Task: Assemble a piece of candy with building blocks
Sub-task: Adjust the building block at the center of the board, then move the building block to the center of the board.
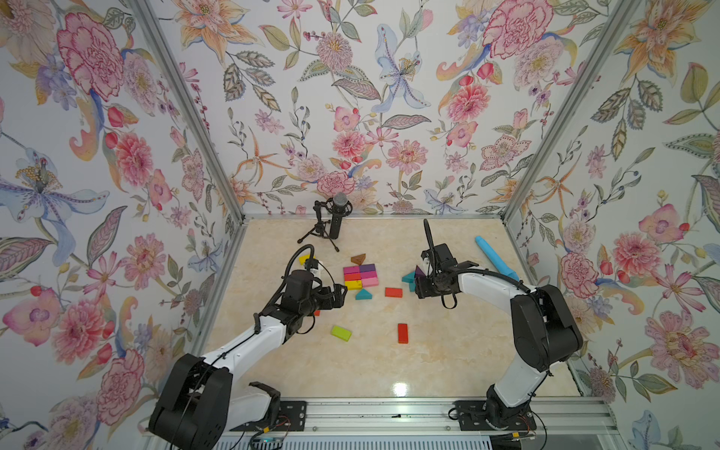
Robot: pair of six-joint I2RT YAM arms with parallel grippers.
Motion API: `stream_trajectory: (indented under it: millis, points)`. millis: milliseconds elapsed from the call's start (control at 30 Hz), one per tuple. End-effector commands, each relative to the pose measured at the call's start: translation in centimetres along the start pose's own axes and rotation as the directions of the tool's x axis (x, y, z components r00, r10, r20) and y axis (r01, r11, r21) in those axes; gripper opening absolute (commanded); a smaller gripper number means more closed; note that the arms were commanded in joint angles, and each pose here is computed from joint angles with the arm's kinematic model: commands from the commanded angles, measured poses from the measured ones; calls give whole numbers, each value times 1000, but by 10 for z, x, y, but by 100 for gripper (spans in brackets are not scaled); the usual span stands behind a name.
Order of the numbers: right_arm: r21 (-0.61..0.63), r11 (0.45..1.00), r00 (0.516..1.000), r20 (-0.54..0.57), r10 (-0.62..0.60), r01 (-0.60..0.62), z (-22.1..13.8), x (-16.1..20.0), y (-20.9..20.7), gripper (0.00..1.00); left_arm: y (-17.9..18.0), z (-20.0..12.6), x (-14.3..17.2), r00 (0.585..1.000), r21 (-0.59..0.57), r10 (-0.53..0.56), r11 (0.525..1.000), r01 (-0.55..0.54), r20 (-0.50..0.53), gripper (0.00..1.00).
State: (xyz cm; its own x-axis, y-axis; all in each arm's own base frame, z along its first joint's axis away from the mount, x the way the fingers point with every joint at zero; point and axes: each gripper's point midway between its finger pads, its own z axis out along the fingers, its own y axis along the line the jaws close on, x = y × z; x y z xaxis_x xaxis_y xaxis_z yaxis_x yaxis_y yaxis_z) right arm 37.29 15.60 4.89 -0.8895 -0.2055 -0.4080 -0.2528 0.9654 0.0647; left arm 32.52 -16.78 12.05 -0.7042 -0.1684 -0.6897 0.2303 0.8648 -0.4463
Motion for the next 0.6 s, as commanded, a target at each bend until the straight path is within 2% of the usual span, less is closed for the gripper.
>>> stream_trajectory:
  millis: [0,567]
  points:
    - [45,999,999,-35,-29,30,7,-3,-9,68,-5,2,-14,999,25,21,999,-22,27,99]
    - [-22,1000,997,-77,-11,9,42,-11,15,71,-2,4,-11,1000,23,15,1000,-15,20,99]
